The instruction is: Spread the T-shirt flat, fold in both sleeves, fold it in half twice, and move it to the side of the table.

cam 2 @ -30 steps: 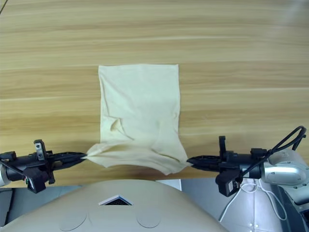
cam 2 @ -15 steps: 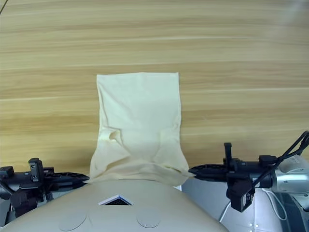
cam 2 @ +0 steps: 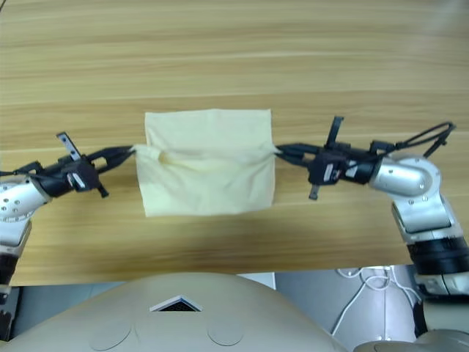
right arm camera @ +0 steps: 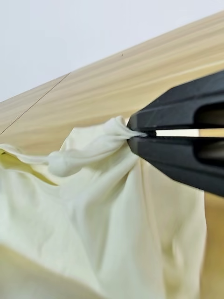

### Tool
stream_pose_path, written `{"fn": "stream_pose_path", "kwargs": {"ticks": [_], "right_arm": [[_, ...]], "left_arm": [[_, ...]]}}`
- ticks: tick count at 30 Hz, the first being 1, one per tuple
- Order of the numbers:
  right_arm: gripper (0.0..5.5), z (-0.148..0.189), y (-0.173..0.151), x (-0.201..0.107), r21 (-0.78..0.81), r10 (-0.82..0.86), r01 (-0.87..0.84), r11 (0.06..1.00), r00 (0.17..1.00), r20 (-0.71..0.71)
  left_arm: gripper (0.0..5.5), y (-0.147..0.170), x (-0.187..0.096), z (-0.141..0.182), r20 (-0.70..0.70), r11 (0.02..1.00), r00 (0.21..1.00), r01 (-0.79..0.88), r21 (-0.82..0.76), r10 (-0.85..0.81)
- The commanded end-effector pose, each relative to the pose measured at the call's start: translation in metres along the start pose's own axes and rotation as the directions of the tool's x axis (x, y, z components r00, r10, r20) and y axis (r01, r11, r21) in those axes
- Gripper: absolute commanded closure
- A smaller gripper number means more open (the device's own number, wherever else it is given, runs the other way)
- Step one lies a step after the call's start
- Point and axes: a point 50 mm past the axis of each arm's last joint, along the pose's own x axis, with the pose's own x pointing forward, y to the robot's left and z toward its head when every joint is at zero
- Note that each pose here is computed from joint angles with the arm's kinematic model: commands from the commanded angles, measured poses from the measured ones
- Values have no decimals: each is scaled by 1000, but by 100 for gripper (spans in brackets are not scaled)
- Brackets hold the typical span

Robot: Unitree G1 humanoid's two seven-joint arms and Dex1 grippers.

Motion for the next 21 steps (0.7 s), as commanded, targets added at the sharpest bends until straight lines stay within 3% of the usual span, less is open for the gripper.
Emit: {"fn": "stream_pose_path", "kwargs": {"ticks": [1,11,21], "right_arm": [[550,-16,-21,22,-8,-55,54,999,995,-87],[550,-42,-48,60,-33,-135,131,991,964,-229],[550,-82,-21,100,-4,-51,54,999,911,-409]], "left_arm": [[550,14,24,-11,-23,998,998,-49,27,50],[550,37,75,-36,-108,985,987,-103,140,119],[550,9,106,-74,-316,999,948,-14,48,29]]}}
